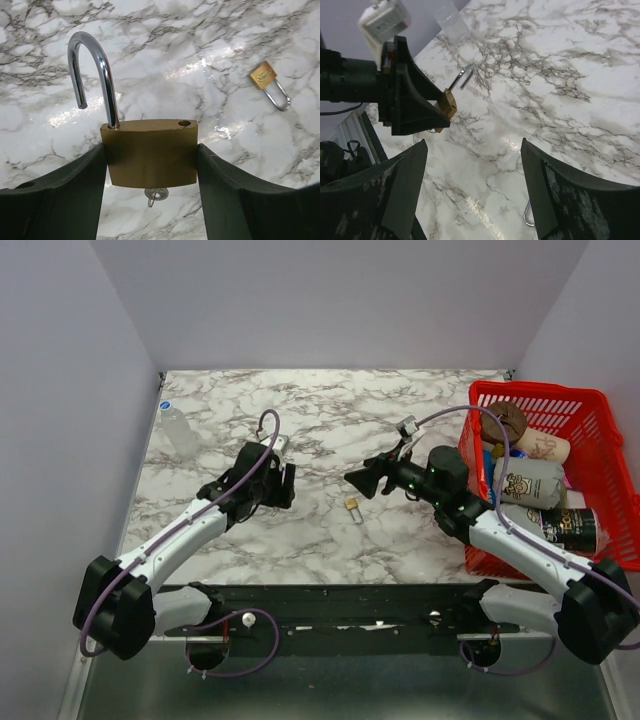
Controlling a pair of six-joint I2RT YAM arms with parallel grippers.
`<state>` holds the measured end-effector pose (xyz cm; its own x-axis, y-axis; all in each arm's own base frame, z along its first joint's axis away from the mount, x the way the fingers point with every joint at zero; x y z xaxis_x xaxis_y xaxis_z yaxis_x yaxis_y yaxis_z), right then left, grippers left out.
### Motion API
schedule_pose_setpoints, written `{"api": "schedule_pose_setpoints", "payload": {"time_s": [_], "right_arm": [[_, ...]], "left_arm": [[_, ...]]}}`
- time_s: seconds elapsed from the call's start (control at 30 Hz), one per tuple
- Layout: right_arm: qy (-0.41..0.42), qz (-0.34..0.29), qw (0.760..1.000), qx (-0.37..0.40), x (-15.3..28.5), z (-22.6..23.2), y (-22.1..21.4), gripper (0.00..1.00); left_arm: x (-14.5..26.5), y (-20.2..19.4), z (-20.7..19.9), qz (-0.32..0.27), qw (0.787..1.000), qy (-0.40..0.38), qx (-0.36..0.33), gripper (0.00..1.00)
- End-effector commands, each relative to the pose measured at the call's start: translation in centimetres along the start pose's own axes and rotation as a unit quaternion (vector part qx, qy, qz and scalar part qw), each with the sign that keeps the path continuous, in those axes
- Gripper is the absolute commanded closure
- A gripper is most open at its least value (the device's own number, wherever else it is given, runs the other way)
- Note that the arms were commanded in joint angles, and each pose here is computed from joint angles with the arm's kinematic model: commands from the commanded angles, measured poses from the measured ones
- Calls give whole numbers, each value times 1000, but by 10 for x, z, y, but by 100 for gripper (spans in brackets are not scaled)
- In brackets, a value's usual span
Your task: Unlock with the key
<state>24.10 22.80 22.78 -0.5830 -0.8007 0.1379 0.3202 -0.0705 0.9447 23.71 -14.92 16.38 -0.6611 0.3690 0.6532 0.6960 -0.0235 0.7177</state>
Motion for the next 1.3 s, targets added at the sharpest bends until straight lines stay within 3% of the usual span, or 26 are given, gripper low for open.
{"api": "schedule_pose_setpoints", "payload": {"time_s": [0.0,0.13,0.37,0.5,0.67,0.8,1.27], "right_arm": [[-37,-3,999,28,17,-6,3,16],[-35,-9,999,36,24,-3,7,15],[-32,-16,998,48,33,0,7,15],[-33,-16,998,56,37,-1,4,15],[-47,-8,997,68,44,-4,-1,15],[-48,-19,996,74,54,-1,3,15],[-46,-7,996,75,60,1,0,14]], "left_arm": [[-2,36,21,-34,997,62,12,100],[-11,48,34,-21,995,97,-3,100],[-23,100,66,-48,987,153,-2,100],[-49,119,83,0,980,198,-36,100],[-68,155,94,2,980,191,-51,100],[-96,151,104,48,976,197,-76,100],[-144,109,116,126,976,170,-47,100]]}}
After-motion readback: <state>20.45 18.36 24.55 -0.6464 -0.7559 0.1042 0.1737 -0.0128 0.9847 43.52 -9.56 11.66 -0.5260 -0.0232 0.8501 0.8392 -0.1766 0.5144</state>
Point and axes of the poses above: each gripper's point midway between its finger pads, its own x axis back along the fingers, its own z axis along the line the jaws close on, y = z × x, the point moved 6 cm from there along x, back along the fingers, and after that the axes turned 6 degrees about x, right-handed, at the moved point
